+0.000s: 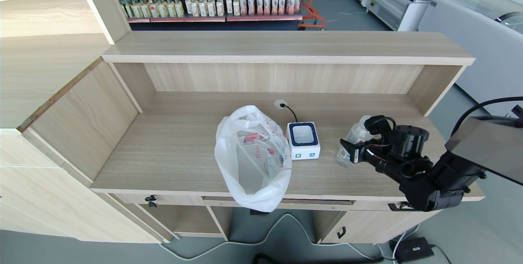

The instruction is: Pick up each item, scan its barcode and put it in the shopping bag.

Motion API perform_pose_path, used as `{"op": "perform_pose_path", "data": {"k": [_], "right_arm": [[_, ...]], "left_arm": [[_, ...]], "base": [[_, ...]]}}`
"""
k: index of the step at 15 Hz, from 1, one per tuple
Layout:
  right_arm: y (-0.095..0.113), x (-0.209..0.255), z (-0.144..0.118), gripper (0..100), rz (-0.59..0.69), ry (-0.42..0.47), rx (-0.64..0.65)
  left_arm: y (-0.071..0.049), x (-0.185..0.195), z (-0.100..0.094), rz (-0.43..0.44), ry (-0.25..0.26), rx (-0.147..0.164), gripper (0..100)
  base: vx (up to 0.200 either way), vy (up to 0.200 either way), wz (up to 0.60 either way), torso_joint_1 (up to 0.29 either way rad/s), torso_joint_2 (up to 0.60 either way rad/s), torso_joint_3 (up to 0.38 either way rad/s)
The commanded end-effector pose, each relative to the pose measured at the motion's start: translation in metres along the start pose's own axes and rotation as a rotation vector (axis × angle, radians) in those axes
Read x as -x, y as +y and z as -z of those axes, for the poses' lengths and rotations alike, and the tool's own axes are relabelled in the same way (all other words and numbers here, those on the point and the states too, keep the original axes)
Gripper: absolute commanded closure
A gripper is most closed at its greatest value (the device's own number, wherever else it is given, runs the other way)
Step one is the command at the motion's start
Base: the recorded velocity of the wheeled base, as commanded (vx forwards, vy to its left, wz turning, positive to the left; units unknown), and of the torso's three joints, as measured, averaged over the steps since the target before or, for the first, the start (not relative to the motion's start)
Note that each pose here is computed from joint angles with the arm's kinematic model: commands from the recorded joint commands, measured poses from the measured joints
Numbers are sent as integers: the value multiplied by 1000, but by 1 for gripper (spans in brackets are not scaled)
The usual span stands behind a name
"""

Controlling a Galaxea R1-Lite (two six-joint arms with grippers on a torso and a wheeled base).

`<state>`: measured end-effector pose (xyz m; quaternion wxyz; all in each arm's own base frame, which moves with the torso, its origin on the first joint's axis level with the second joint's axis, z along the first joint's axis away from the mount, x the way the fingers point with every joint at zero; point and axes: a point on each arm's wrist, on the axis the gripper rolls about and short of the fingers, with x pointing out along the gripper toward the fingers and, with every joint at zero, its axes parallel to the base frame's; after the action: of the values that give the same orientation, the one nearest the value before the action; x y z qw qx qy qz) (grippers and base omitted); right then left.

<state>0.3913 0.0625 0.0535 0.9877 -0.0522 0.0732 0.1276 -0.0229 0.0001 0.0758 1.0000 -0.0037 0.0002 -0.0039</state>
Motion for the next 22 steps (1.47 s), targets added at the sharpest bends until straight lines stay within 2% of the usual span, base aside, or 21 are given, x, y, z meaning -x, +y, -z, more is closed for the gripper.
{"op": "perform_pose_path", "data": {"k": [1,7,9,11,13,15,18,20,22], "right_arm": [[0,2,3,100,-1,12,-3],[-8,13,-10,100,-12,-4,-9],[-12,15,-12,100,-19,37,-20],[-12,27,-37,100,-48,3,-57],[-10,57,-81,100,-191,-57,-160],[-4,104,-123,100,-357,-51,-291],[6,175,-174,100,-743,-129,-367],[14,209,-194,100,-939,-126,-397],[30,232,-201,100,-1081,-87,-434]], "left_arm": [[0,0,0,0,0,0,0],[0,0,0,0,0,0,0],[0,0,0,0,0,0,0],[0,0,0,0,0,0,0],[0,0,0,0,0,0,0],[0,0,0,0,0,0,0],[0,0,0,0,0,0,0],[0,0,0,0,0,0,0],[0,0,0,0,0,0,0]], "base": [[0,0,0,0,0,0],[0,0,0,0,0,0],[0,0,0,0,0,0],[0,0,0,0,0,0],[0,0,0,0,0,0],[0,0,0,0,0,0],[0,0,0,0,0,0],[0,0,0,0,0,0],[0,0,0,0,0,0]]}}
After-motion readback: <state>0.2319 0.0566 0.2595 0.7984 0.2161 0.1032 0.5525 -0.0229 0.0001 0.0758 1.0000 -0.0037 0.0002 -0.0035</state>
